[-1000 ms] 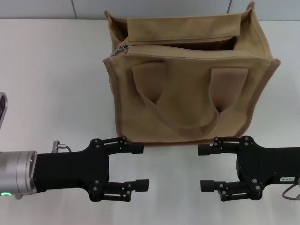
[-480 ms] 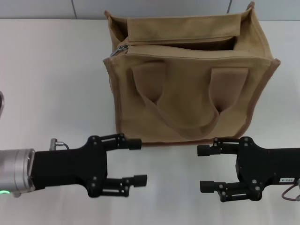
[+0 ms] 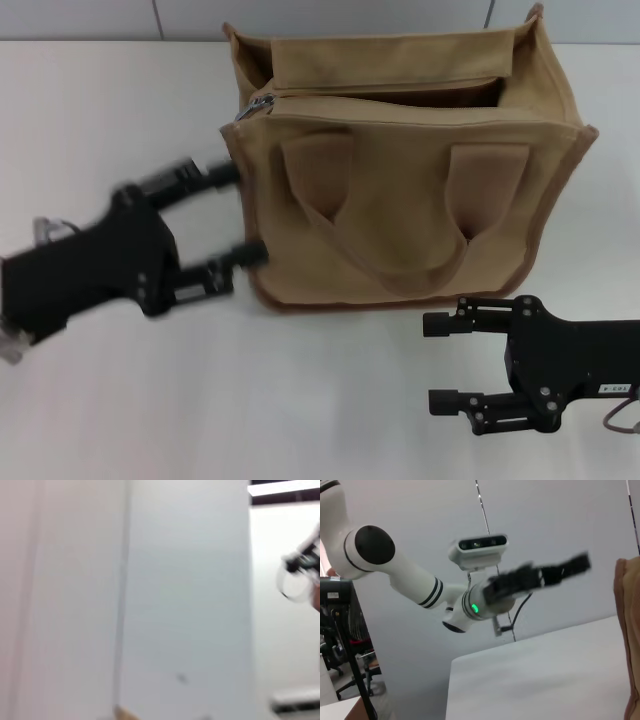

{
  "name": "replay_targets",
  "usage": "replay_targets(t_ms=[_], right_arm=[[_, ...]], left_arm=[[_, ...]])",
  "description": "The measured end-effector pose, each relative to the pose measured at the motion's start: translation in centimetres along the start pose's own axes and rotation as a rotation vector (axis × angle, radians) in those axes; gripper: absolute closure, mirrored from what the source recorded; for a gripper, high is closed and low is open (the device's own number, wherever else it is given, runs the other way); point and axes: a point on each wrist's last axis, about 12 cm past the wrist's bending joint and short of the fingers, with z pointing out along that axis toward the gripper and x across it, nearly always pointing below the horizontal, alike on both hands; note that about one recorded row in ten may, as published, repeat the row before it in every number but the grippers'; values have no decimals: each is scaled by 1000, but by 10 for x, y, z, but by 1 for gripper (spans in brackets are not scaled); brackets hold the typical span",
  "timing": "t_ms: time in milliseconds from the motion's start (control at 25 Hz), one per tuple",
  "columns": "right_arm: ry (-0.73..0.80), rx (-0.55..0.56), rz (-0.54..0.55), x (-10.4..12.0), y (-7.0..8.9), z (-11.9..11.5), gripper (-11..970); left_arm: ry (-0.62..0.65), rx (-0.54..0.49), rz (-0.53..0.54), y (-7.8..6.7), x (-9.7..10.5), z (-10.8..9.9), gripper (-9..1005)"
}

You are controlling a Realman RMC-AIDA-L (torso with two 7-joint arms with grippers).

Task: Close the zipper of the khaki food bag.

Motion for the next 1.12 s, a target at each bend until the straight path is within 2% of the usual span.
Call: replay_targets(t_ms=[80, 120, 160, 280, 360, 400, 440, 520, 640, 920, 1120], right_arm=[[-1, -2, 1, 0, 0, 0, 215], [-3, -4, 1, 0, 1, 0, 215], [-3, -4, 1, 0, 1, 0, 215], [-3, -5, 3, 0, 1, 0, 215], [-3, -6, 3, 0, 1, 0, 215], [-3, -6, 3, 1, 2, 0, 215], [-3, -6, 4, 1, 2, 0, 215], [-3, -7, 4, 1, 2, 0, 215], [-4, -6, 6, 1, 2, 0, 215], [-5, -5, 26, 1, 2, -1, 216], [-2, -6, 29, 1, 2, -1, 216]], left_arm=[[-68, -65, 26, 4, -5, -2, 180], [-146, -157, 48, 9, -10, -6, 180], [-146, -157, 48, 9, -10, -6, 180], [-196, -307, 82, 19, -11, -12, 180], [-165, -376, 102, 26, -8, -15, 181], [-165, -376, 102, 26, -8, -15, 181], [-75, -456, 123, 36, -1, -19, 181], [7, -486, 136, 41, 6, -20, 181], [76, -473, 150, 42, 13, -20, 181], [180, -326, 187, 36, 23, -4, 181], [219, -358, 206, 47, 27, 9, 182]])
